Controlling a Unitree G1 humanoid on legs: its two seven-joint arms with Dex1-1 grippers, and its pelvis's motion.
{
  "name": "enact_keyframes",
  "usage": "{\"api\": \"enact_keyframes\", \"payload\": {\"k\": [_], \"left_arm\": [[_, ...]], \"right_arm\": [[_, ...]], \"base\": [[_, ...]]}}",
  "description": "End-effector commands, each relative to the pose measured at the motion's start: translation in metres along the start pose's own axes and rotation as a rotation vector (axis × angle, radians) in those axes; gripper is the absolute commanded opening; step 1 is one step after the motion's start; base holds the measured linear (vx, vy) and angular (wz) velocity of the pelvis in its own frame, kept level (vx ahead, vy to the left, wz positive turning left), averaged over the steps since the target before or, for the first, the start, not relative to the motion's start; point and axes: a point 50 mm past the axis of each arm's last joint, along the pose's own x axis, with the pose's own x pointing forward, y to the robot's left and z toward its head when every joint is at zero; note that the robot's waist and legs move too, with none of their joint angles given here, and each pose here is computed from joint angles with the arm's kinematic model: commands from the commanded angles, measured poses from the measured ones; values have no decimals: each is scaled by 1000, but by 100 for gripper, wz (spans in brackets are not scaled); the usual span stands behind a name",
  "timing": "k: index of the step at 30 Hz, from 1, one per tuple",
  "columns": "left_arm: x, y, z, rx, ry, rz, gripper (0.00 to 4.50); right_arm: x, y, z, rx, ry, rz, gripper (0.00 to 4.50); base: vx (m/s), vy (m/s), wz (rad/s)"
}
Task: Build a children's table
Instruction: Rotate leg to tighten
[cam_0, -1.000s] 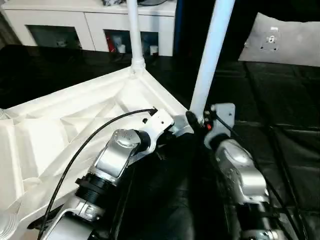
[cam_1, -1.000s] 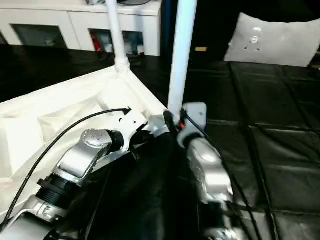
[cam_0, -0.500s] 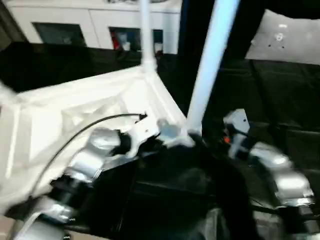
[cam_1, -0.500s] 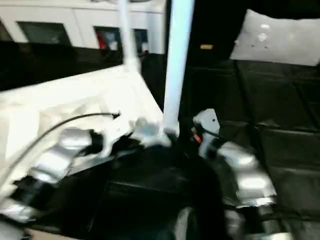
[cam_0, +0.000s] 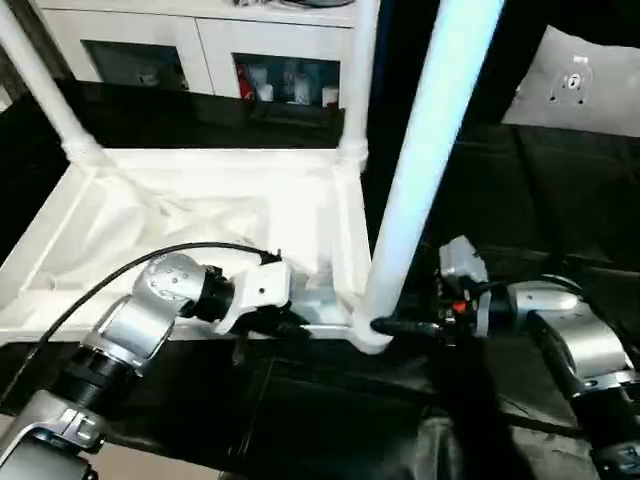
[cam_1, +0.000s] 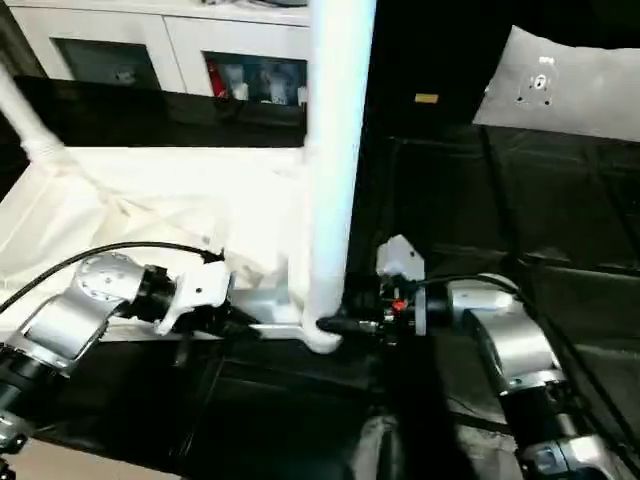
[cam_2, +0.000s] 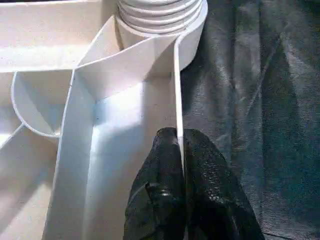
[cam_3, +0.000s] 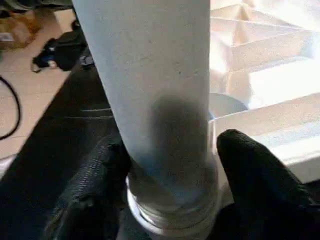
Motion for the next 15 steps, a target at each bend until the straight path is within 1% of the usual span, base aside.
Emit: {"api": "enact_keyframes", "payload": {"k": [1, 2, 4, 8, 15], "left_arm": [[4, -5, 7, 64, -3, -74, 0], [4, -5, 8, 64, -4, -78, 0], [4, -6, 8, 65, -5, -80, 0], [4, -7, 7, 65, -3, -87, 0], [6, -6, 6, 60, 0, -89, 0]], "right_arm": [[1, -2, 3, 6, -3, 22, 256], [1, -3, 3, 9, -4, 25, 256], [1, -4, 3, 11, -4, 26, 233], [2, -4, 2, 22, -14, 31, 216], [5, 0, 0, 43, -18, 56, 208]], "base": [[0, 0, 0], [0, 0, 0], [0, 0, 0], [0, 0, 0], [0, 0, 0]]}}
